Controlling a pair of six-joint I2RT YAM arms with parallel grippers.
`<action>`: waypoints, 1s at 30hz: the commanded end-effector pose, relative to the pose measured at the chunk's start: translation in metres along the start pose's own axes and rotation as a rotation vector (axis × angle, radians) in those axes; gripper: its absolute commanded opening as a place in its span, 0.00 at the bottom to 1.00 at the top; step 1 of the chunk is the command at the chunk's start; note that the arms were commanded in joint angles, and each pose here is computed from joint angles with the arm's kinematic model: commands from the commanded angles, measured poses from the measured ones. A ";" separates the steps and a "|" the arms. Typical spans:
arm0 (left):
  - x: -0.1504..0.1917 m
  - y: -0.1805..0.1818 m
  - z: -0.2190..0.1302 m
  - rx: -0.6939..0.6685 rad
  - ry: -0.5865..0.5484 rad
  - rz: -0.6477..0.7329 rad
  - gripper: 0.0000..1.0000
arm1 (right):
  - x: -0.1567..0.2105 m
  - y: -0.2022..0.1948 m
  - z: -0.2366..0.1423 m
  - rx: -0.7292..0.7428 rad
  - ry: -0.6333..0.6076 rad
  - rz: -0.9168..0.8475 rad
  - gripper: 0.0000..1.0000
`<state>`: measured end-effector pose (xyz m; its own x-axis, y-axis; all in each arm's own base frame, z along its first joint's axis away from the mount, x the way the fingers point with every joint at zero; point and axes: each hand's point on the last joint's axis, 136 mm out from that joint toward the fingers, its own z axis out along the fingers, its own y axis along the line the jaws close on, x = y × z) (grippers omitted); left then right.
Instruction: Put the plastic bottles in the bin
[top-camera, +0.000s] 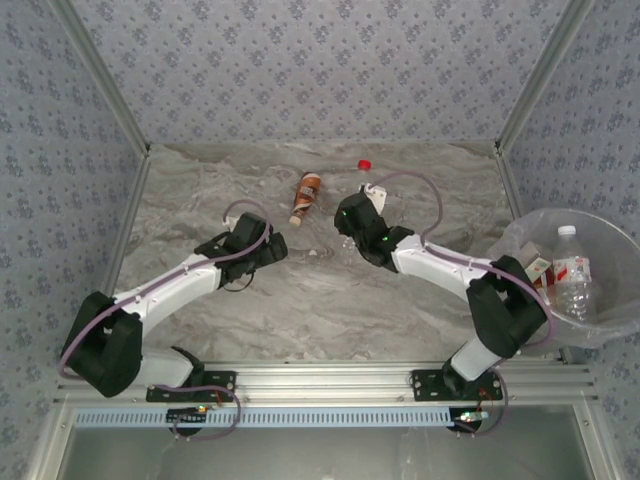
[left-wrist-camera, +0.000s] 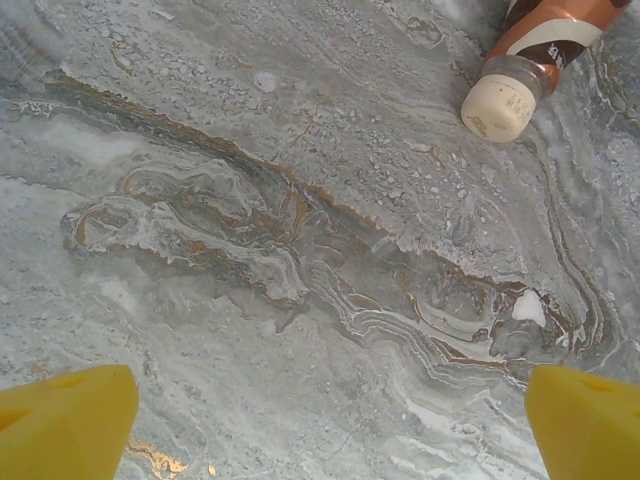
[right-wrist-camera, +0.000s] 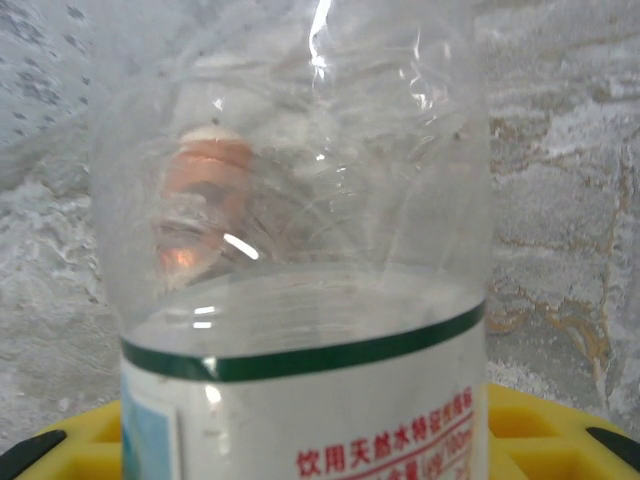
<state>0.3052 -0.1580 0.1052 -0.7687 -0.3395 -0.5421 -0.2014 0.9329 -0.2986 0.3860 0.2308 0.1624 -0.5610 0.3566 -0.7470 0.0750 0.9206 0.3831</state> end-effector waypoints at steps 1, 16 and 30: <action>-0.005 -0.004 -0.005 0.033 -0.019 -0.001 0.99 | -0.028 0.007 -0.020 -0.029 -0.102 -0.026 0.43; -0.008 -0.013 -0.006 0.087 -0.032 -0.013 0.99 | -0.097 0.004 -0.109 -0.099 -0.305 -0.096 0.42; -0.010 -0.023 -0.002 0.127 -0.033 -0.020 0.99 | -0.153 -0.081 -0.211 0.075 -0.430 -0.110 0.41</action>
<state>0.3113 -0.1728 0.1127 -0.7519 -0.3614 -0.5514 -0.1544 0.9096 -0.3857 0.3051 0.0941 0.3434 -0.2070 0.3090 -0.9283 0.0509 0.9509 0.3052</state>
